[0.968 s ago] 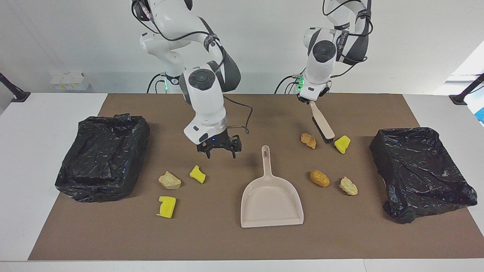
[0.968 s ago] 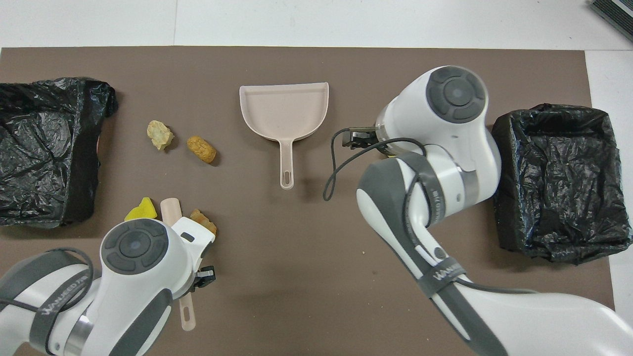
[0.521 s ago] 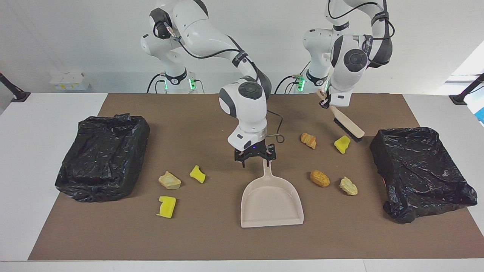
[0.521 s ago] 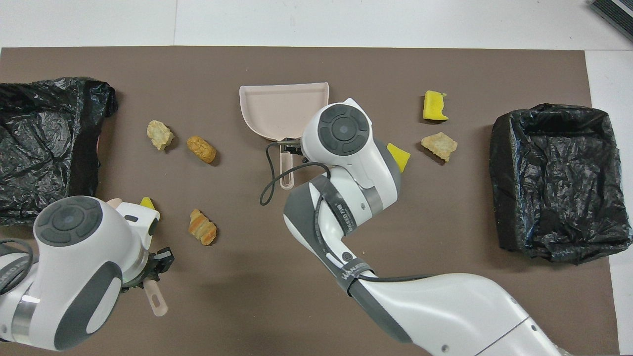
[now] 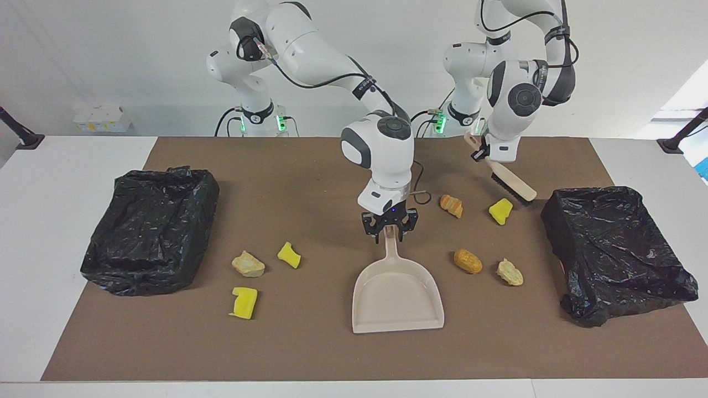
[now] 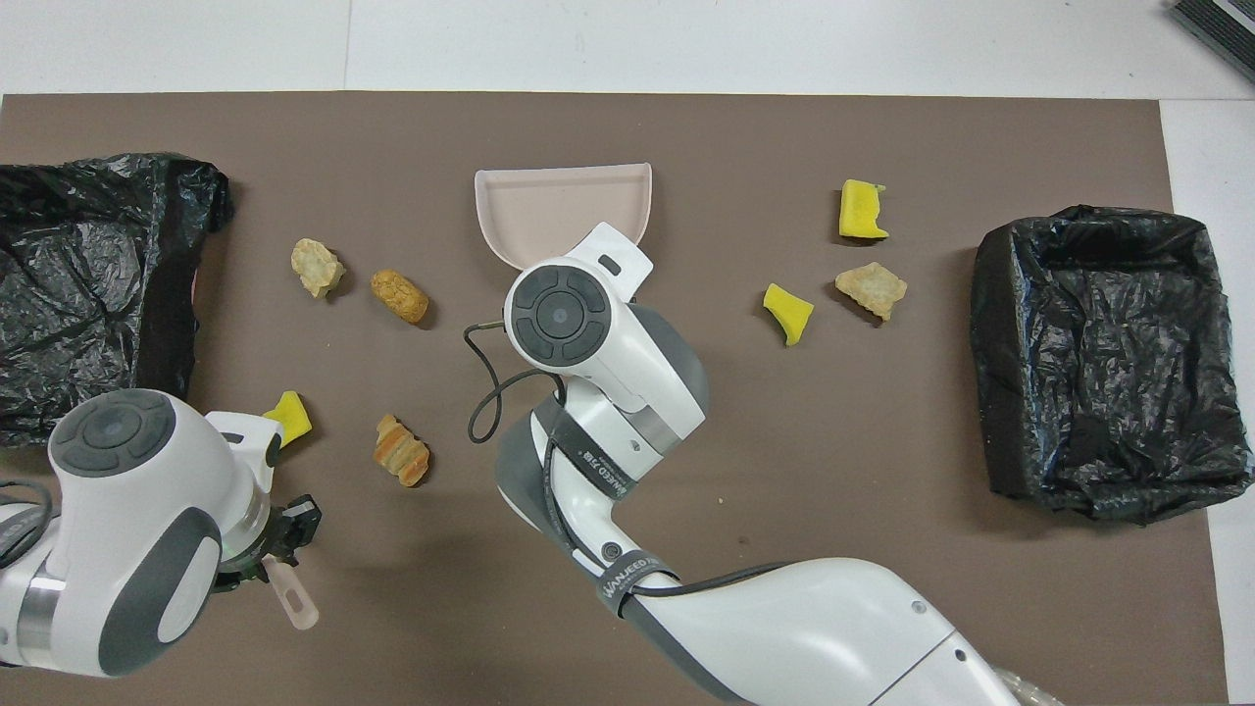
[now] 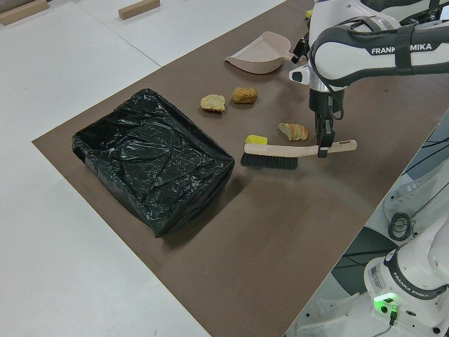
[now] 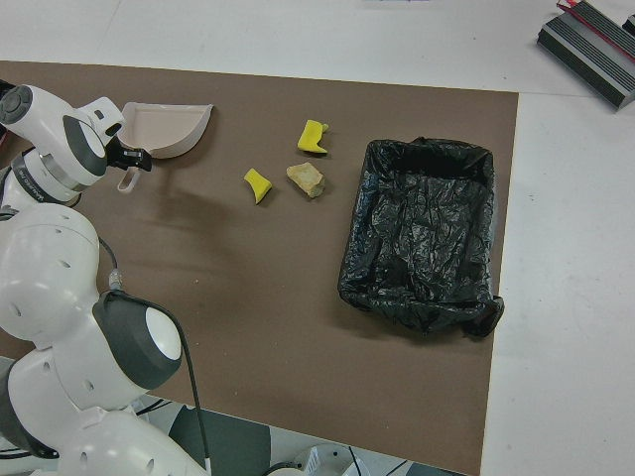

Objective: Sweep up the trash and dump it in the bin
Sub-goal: 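Lift the brush with the left gripper while the right gripper grasps the dustpan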

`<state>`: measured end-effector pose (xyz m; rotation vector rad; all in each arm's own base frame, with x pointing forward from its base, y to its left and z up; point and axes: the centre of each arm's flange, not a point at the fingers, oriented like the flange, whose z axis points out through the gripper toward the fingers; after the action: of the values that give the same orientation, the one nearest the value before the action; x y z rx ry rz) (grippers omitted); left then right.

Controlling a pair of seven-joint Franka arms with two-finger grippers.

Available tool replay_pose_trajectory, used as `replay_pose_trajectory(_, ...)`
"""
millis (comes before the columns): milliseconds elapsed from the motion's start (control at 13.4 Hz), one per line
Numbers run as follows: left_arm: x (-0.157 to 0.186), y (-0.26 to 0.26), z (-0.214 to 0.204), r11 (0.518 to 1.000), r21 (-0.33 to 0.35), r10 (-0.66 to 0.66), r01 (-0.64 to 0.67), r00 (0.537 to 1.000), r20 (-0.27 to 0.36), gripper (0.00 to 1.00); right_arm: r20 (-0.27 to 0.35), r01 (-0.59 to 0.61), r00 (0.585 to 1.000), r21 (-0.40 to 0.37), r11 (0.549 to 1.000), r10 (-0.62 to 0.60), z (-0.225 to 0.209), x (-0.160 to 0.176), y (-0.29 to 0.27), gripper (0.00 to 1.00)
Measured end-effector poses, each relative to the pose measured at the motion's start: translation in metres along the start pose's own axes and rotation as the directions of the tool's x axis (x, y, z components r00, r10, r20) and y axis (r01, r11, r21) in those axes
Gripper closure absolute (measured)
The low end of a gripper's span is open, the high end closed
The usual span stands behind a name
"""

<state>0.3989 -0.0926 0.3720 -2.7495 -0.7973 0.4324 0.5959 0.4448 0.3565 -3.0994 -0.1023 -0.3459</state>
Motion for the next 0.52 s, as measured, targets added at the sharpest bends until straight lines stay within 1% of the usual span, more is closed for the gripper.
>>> replay_pose_trajectory(74, -0.002, 0.007, 0.003, 1.000, 0.000, 0.014, -0.014, 1.000, -0.008, 0.74, -0.001, 0.001, 1.000, -0.002, 1.000, -0.001, 0.000, 0.000, 0.000, 0.53)
replay_pose_trajectory(149, -0.004, 0.014, 0.005, 1.000, 0.003, 0.028, -0.028, 1.000, -0.013, 0.74, 0.000, 0.004, 1.000, -0.006, 1.000, -0.004, 0.000, 0.000, 0.001, 0.59)
replay_pose_trajectory(223, -0.007, 0.021, 0.004, 0.998, 0.005, 0.065, -0.065, 0.998, -0.020, 0.74, 0.001, 0.006, 1.000, -0.007, 1.000, -0.006, 0.000, 0.000, 0.001, 0.69)
replay_pose_trajectory(372, -0.017, 0.034, 0.001, 0.981, 0.002, 0.196, -0.196, 0.980, -0.046, 0.74, -0.001, 0.004, 1.000, -0.007, 1.000, -0.004, -0.001, 0.002, 0.003, 0.69)
replay_pose_trajectory(521, -0.030, 0.048, -0.003, 0.948, -0.006, 0.318, -0.319, 0.945, -0.073, 0.74, 0.004, 0.030, 1.000, -0.017, 0.999, -0.030, -0.012, 0.009, 0.015, 0.69)
